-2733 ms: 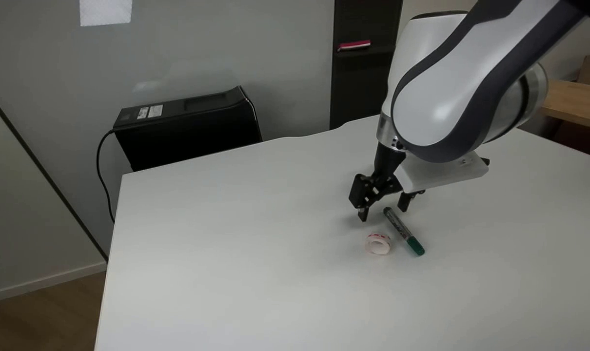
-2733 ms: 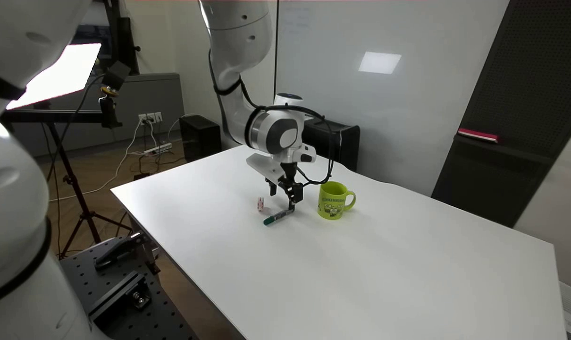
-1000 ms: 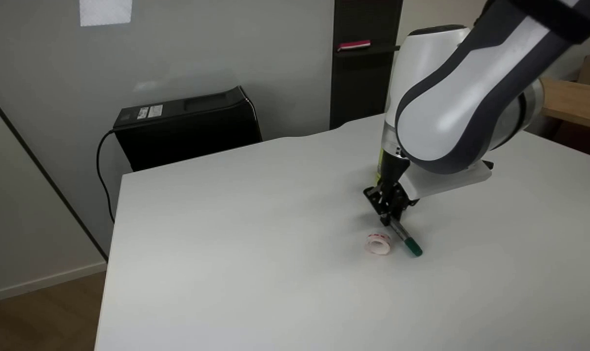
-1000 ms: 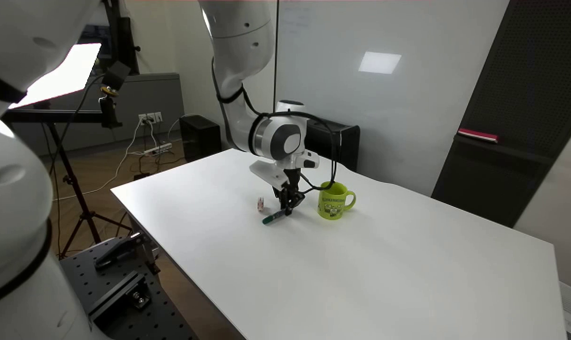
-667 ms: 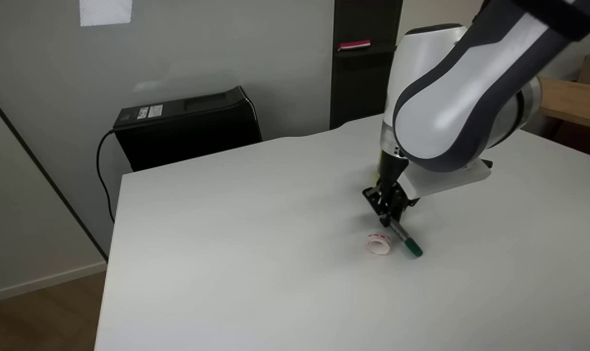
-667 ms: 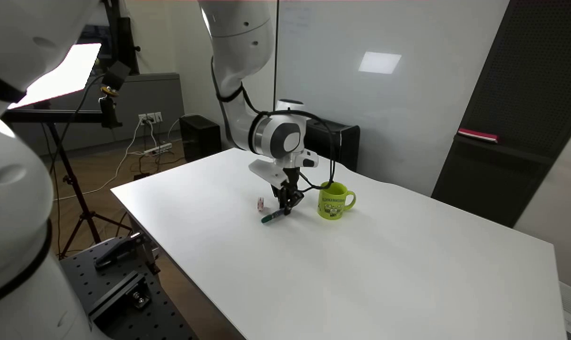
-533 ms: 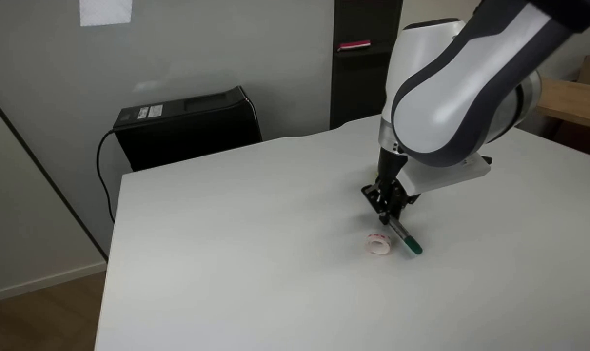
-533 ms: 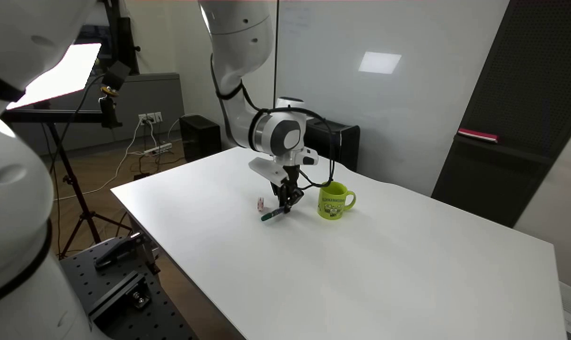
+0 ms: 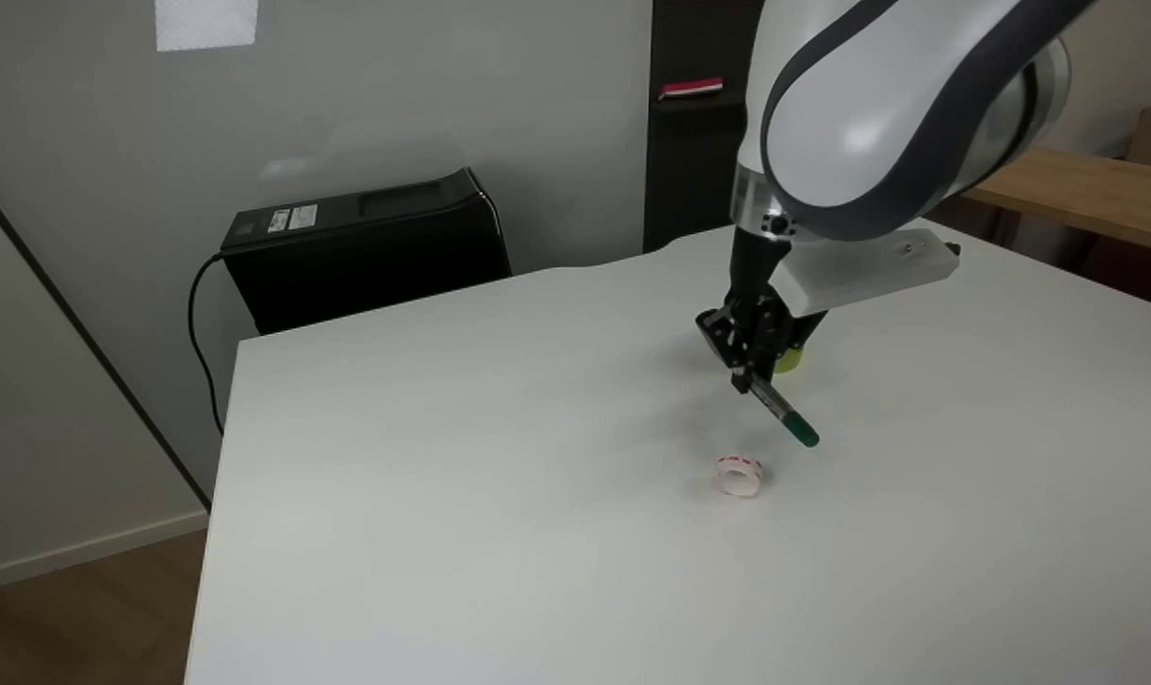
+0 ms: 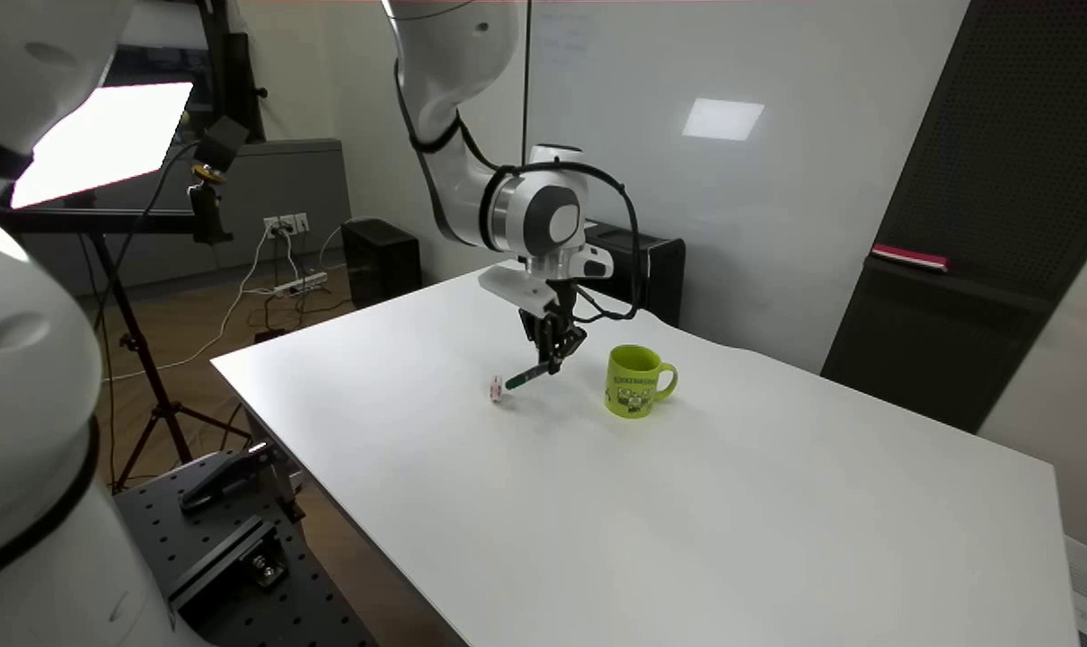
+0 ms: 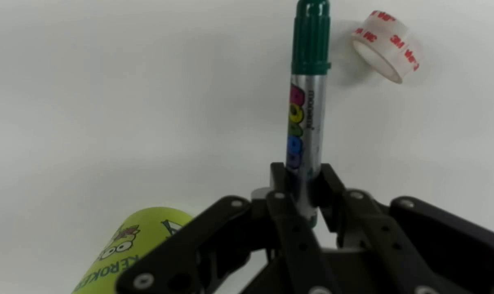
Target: Put the marker in the cup
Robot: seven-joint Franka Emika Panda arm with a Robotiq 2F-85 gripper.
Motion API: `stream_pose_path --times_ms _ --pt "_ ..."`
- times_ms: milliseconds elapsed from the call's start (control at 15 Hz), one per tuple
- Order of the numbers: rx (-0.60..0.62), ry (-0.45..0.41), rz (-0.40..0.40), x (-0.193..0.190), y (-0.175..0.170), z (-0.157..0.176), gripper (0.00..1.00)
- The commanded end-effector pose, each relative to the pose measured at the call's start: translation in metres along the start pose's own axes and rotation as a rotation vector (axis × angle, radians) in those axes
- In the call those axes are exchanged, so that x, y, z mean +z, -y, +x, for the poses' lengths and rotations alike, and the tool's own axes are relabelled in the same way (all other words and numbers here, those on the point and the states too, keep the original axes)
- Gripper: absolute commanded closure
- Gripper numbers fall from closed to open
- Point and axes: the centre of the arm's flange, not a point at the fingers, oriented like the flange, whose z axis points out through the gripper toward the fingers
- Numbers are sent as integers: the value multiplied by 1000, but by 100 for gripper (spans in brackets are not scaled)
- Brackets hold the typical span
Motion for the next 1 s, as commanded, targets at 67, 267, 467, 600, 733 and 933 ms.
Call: stream_pose_path --times_ms 67,267,467,600,733,933 --pt "17 -24 -14 -37 -6 12 94" --pt "26 -47 -20 -50 -16 20 94" --pt "32 -82 -39 -63 -27 29 94" --pt "35 -106 -49 -71 -34 35 94" --pt "38 -124 -58 -79 -40 40 94" --pt "53 -162 -68 -87 -47 47 94"
